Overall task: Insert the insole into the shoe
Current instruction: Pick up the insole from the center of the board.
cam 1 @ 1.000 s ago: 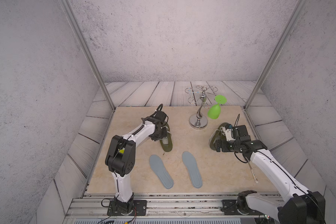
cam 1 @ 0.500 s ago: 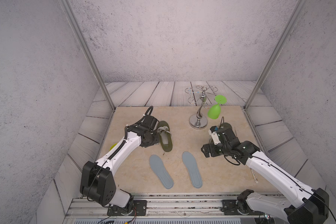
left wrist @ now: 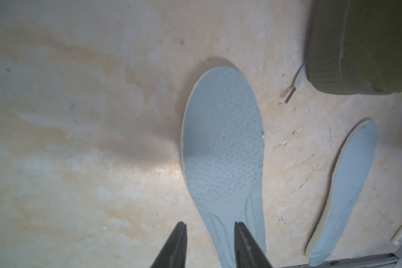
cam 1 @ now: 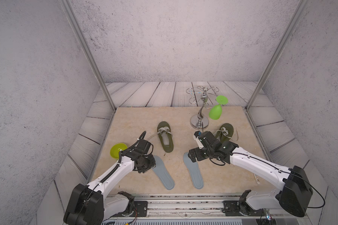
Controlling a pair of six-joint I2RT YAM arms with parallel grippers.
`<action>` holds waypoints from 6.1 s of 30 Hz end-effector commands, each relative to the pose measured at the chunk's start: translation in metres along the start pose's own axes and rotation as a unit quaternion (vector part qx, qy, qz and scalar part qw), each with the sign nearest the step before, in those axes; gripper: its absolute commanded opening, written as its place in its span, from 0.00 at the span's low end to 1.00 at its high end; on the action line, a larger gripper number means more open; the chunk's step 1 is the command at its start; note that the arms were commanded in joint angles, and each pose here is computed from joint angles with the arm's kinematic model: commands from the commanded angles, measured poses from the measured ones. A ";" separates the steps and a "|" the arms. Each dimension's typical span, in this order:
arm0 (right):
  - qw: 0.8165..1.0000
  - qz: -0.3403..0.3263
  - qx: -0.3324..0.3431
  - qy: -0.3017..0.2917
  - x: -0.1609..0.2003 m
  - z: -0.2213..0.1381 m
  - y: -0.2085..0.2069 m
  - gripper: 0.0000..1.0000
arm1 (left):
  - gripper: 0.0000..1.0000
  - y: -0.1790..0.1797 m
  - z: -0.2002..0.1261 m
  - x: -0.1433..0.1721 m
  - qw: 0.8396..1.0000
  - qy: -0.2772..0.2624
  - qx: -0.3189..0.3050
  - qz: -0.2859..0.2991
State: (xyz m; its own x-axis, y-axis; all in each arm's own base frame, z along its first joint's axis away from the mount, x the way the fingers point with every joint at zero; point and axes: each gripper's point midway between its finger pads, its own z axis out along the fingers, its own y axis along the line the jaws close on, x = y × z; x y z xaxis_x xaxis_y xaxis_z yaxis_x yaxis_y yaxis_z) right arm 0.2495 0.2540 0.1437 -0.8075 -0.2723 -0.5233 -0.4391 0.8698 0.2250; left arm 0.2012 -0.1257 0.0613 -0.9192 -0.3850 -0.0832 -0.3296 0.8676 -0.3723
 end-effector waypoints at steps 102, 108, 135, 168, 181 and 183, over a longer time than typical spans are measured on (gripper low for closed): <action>0.954 -0.273 -0.080 0.095 -0.087 0.016 0.093 0.99 | 0.00 -0.129 -0.061 -0.092 0.870 0.022 0.365 -0.330; 0.946 -0.313 -0.088 0.010 -0.095 0.025 0.095 0.99 | 0.00 -0.132 -0.064 -0.097 0.866 0.026 0.373 -0.332; 0.939 -0.339 -0.013 0.055 -0.092 0.065 0.083 0.99 | 0.00 -0.125 -0.054 -0.094 0.874 0.028 0.357 -0.329; 0.932 -0.353 -0.004 0.085 -0.084 0.076 0.083 0.92 | 0.00 -0.120 -0.048 -0.090 0.870 0.032 0.358 -0.337; 0.934 -0.345 0.004 0.093 -0.081 0.070 0.079 0.61 | 0.29 -0.126 -0.054 -0.095 0.886 0.027 0.351 -0.302; 0.936 -0.339 0.012 0.094 -0.081 0.069 0.075 0.59 | 0.35 -0.124 -0.059 -0.096 0.897 0.020 0.339 -0.283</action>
State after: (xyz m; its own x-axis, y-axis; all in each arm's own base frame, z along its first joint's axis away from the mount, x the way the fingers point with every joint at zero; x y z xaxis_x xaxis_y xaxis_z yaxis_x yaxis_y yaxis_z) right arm 0.3080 0.3753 0.1555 -0.3710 -0.8263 -0.4238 -0.8817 0.4566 -0.1183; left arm 0.3134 -0.1796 0.1548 -0.6211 -0.6940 0.3642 -0.5856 0.1021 -0.8041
